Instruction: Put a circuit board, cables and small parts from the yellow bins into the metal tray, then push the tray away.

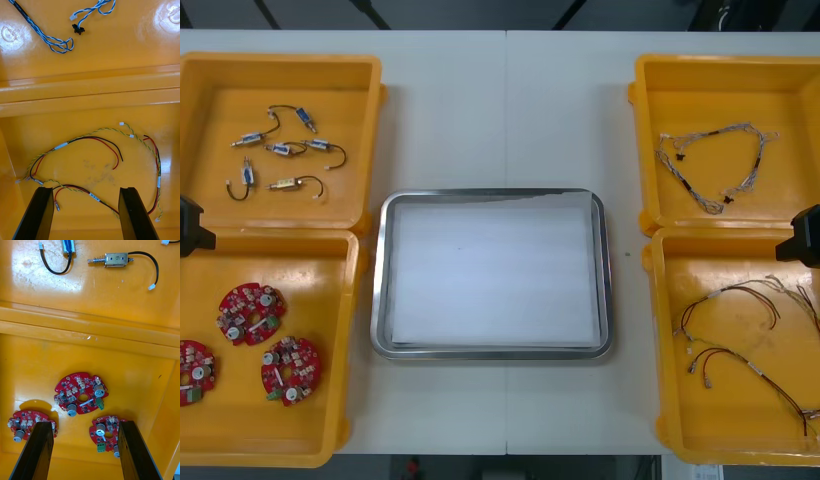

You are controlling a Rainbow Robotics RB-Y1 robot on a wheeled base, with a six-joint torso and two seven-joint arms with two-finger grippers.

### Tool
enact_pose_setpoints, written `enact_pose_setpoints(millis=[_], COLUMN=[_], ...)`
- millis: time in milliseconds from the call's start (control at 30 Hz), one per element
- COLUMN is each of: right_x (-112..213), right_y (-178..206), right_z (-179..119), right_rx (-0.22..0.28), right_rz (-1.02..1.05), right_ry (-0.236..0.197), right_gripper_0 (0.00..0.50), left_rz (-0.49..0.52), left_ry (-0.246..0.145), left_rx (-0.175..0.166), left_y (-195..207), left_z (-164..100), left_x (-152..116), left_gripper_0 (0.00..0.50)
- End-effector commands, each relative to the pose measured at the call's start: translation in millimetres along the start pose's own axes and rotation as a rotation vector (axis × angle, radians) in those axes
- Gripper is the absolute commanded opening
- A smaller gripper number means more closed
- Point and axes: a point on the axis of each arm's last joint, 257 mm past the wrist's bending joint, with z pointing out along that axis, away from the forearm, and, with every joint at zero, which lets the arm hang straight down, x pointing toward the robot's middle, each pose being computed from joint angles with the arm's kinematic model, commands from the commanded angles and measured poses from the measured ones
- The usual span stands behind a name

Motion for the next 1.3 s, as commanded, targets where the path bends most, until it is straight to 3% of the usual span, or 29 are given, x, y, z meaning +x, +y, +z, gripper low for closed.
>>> enact_pose_setpoints(millis=[33,1300], right_x=[-0.2,-0.2], right_y=[3.4,3.4], right_z=[1.8,1.8], right_rx=[-0.005,-0.005], right_rz=[-0.029,-0.029], right_ry=[-0.009,-0.009], right_gripper_0=[0.5,0.5], left_rz=[0.049,0.049], left_ry=[0.008,0.008], left_rx=[-0.043,-0.043], left_y=[11.2,11.2], left_z=[-4.2,-4.2], left_x=[0.9,0.9], left_gripper_0=[0.5,0.5])
